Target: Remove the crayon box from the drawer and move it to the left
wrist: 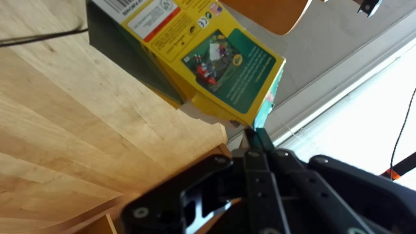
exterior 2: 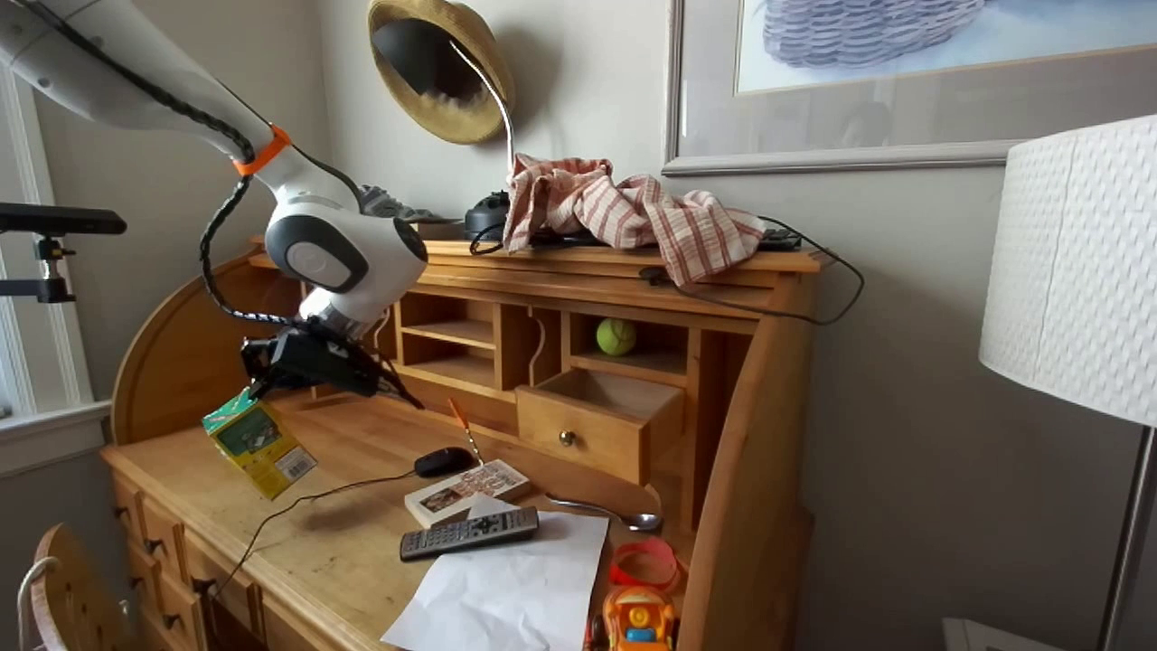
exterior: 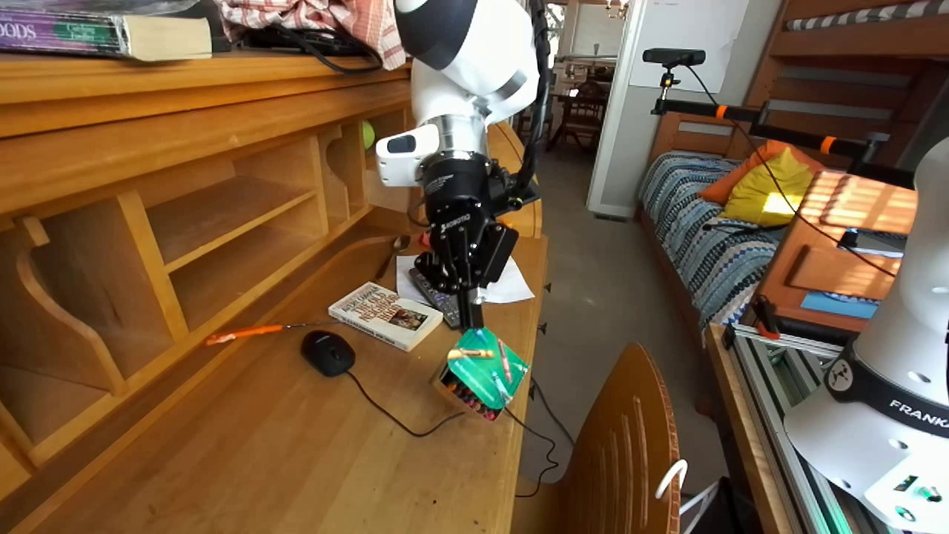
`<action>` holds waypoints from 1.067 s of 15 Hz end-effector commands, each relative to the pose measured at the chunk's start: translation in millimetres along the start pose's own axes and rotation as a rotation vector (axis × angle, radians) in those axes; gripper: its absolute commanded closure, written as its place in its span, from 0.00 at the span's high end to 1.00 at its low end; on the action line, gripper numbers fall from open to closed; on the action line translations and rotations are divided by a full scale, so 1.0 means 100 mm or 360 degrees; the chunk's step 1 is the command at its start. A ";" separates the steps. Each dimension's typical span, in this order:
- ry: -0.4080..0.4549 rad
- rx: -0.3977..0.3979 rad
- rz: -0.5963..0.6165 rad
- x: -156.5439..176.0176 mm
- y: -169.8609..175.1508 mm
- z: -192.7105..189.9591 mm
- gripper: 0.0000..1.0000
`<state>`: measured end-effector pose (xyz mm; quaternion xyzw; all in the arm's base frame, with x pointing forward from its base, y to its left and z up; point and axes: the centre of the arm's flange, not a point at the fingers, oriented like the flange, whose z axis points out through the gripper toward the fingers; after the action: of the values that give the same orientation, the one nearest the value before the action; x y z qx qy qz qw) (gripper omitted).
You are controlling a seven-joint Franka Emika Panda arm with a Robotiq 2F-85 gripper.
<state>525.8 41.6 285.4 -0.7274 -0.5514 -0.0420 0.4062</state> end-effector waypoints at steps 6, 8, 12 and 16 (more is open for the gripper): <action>0.0339 0.0425 -0.0268 0.19 0.80 0.31 0.00; 0.0399 0.0549 -0.0313 0.18 0.90 0.37 0.00; 0.0487 0.0820 -0.0420 0.20 1.02 0.47 0.00; 0.0523 0.1070 -0.0444 0.27 1.03 0.61 0.00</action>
<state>580.3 86.4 208.3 -0.4938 -0.5677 -0.0442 0.6572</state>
